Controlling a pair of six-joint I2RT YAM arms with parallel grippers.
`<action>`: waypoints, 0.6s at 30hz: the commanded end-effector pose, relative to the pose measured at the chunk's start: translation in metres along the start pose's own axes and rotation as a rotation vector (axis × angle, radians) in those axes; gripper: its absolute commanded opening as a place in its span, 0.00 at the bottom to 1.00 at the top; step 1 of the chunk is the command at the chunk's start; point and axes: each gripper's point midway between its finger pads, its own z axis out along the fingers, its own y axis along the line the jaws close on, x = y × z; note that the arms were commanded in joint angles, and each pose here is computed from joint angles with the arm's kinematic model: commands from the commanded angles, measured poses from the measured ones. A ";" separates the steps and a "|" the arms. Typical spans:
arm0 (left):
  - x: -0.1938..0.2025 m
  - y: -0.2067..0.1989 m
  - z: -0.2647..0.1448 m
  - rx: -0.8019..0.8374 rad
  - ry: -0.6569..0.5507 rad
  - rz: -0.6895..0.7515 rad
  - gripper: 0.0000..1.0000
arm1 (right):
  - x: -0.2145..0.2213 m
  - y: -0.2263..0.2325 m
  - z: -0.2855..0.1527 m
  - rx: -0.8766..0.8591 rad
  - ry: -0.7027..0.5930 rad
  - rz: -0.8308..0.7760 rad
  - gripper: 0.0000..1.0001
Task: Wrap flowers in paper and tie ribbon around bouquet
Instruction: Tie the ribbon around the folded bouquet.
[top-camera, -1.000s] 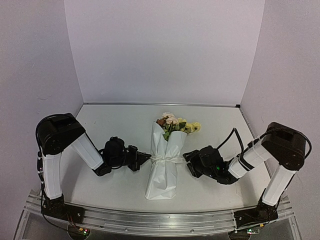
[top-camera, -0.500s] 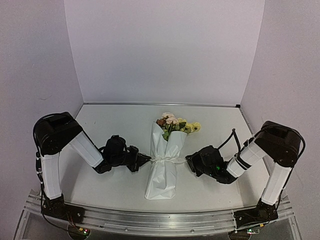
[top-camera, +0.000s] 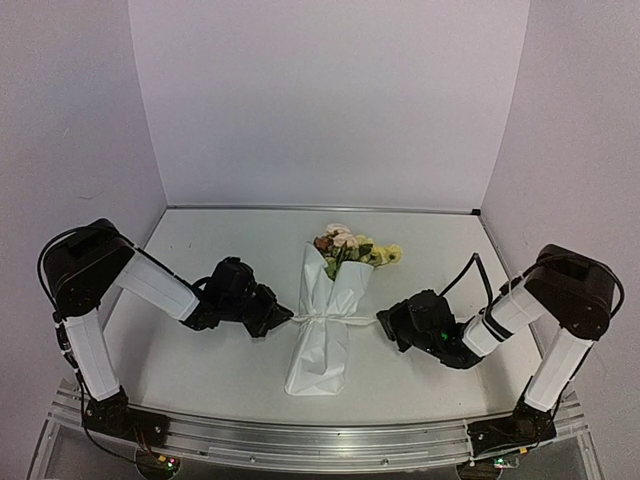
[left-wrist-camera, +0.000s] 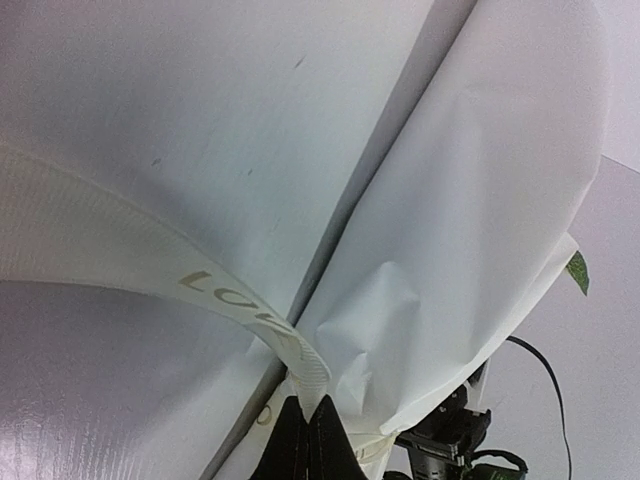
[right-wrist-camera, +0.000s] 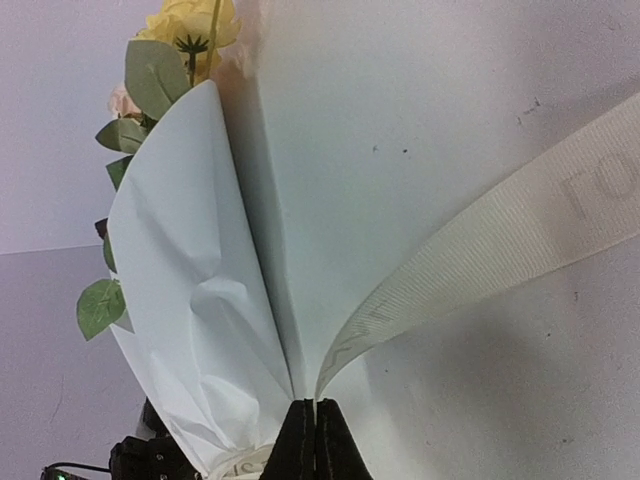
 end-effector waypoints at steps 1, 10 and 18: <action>-0.039 0.018 -0.022 -0.192 -0.170 0.134 0.00 | -0.025 -0.014 -0.016 0.062 -0.097 -0.037 0.00; -0.074 0.095 -0.083 -0.309 -0.290 0.058 0.00 | -0.074 -0.078 -0.065 0.170 -0.217 0.042 0.00; -0.075 0.107 -0.098 -0.325 -0.317 0.054 0.00 | -0.088 -0.086 -0.075 0.192 -0.229 0.062 0.00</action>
